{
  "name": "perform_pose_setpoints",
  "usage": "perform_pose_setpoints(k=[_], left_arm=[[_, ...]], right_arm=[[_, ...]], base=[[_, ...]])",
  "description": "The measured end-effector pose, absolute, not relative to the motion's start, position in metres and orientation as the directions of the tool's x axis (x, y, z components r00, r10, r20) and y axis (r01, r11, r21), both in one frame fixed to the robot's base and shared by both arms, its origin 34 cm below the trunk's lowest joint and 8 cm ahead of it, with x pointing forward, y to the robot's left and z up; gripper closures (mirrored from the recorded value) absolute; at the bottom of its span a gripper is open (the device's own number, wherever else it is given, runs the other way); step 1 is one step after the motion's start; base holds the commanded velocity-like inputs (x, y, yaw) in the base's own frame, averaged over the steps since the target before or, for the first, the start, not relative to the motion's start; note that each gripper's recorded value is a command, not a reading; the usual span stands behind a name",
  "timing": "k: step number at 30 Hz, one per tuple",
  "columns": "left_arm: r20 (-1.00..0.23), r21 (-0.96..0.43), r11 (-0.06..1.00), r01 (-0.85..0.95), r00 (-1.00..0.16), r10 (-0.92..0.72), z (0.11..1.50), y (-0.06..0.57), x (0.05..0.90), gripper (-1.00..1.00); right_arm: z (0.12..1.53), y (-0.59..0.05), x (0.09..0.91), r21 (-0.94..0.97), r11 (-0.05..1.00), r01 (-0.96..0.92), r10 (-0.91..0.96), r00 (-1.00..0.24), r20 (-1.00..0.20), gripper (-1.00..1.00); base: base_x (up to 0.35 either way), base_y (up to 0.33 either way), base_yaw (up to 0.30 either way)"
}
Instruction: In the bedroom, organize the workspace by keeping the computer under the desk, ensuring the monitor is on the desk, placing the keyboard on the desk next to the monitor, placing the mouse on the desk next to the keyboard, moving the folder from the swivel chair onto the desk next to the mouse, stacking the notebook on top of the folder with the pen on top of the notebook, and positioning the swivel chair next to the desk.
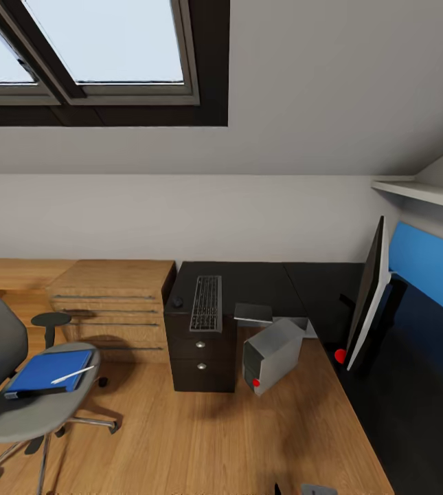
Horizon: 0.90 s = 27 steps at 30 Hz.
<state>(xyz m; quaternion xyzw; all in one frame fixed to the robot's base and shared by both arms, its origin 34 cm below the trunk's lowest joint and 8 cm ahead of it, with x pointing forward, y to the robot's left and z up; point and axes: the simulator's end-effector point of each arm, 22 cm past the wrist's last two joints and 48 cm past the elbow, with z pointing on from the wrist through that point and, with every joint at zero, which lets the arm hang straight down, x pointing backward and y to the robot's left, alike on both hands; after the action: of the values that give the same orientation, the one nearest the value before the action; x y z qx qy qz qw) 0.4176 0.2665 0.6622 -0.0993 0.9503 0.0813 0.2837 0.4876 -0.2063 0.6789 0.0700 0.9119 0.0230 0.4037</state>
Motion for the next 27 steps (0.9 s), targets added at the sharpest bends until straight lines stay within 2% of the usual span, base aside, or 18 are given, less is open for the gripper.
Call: perform_pose_setpoints(k=[27], left_arm=[[-0.567, 0.098, 0.967, -0.235, -0.812, -0.14, 0.67, 0.266, 0.414, -1.0]], right_arm=[[0.686, -0.209, 0.484, 0.095, 0.989, 0.114, 0.147, -0.664, -0.733, -1.0]], base=[[0.0, 0.0, 0.0]])
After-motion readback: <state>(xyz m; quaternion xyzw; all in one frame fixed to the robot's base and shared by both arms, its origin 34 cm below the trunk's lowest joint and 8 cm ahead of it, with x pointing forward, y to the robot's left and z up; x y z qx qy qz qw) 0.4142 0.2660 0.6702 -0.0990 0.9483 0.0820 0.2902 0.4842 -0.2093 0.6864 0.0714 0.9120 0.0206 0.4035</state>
